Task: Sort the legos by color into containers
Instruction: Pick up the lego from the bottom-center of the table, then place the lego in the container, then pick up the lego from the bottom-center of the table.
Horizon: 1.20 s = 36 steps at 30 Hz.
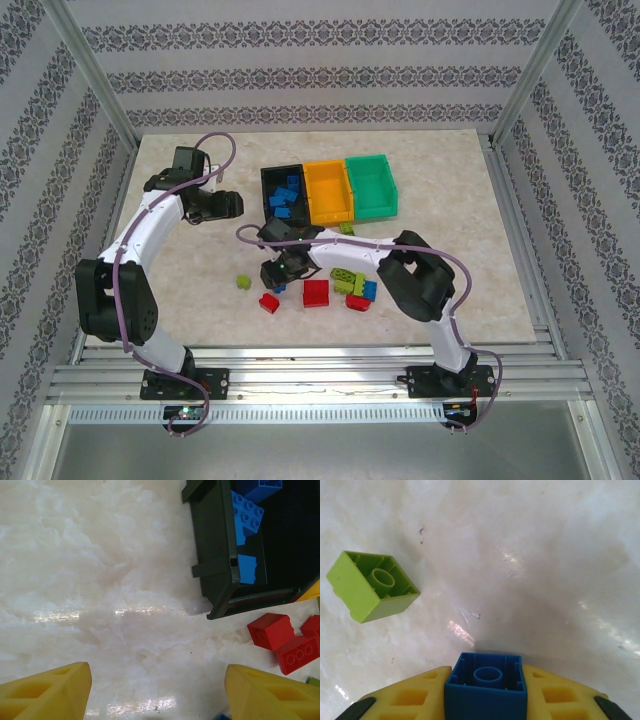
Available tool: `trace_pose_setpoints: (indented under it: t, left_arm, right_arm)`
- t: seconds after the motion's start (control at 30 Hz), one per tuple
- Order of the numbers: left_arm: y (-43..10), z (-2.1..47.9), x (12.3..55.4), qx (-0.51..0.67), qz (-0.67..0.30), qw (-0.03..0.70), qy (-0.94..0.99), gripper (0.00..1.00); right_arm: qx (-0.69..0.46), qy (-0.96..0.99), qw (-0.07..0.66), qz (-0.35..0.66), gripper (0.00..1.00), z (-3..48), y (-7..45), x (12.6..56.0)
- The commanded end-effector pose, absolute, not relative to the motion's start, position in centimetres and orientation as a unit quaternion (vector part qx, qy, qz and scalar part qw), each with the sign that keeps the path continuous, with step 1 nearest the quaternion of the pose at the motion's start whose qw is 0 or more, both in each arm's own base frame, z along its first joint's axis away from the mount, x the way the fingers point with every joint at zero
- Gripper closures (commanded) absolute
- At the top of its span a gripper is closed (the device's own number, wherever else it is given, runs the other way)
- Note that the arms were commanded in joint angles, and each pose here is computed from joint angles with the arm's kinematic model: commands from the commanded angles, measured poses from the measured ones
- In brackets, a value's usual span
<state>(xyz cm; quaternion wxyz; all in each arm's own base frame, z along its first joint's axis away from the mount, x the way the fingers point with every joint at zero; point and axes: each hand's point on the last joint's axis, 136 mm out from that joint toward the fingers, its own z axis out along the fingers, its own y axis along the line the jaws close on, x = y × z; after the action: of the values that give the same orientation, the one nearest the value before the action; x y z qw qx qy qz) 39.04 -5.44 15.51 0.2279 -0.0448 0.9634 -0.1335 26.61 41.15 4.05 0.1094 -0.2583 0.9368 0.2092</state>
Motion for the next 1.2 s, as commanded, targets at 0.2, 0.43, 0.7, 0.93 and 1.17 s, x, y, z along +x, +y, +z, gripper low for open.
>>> trace_pose_setpoints:
  t: [0.2,0.43,0.7,0.93,1.17]
  left_arm:
    - [-5.0,16.5,39.0,-0.057,-0.138,0.247,0.957,0.29]
    - [-4.9,16.5,39.0,-0.056,-0.137,0.249,0.957,0.29]
    - [-5.0,16.7,39.0,-0.056,-0.14,0.252,0.956,0.29]
    - [-5.3,16.9,39.1,-0.055,-0.149,0.253,0.954,0.29]
    - [-5.6,16.9,39.1,-0.055,-0.158,0.254,0.953,0.29]
  right_arm:
    - [-0.218,0.918,0.223,0.244,0.69,13.3,39.2,35.9]
    - [-0.183,0.909,0.303,0.22,0.49,16.4,38.3,44.4]
    - [-0.192,0.916,0.272,0.225,0.37,14.3,37.5,42.2]
    - [-0.199,0.928,0.25,0.193,0.37,12.7,32.4,35.3]
    - [-0.175,0.951,0.221,0.13,0.37,10.0,25.3,29.5]
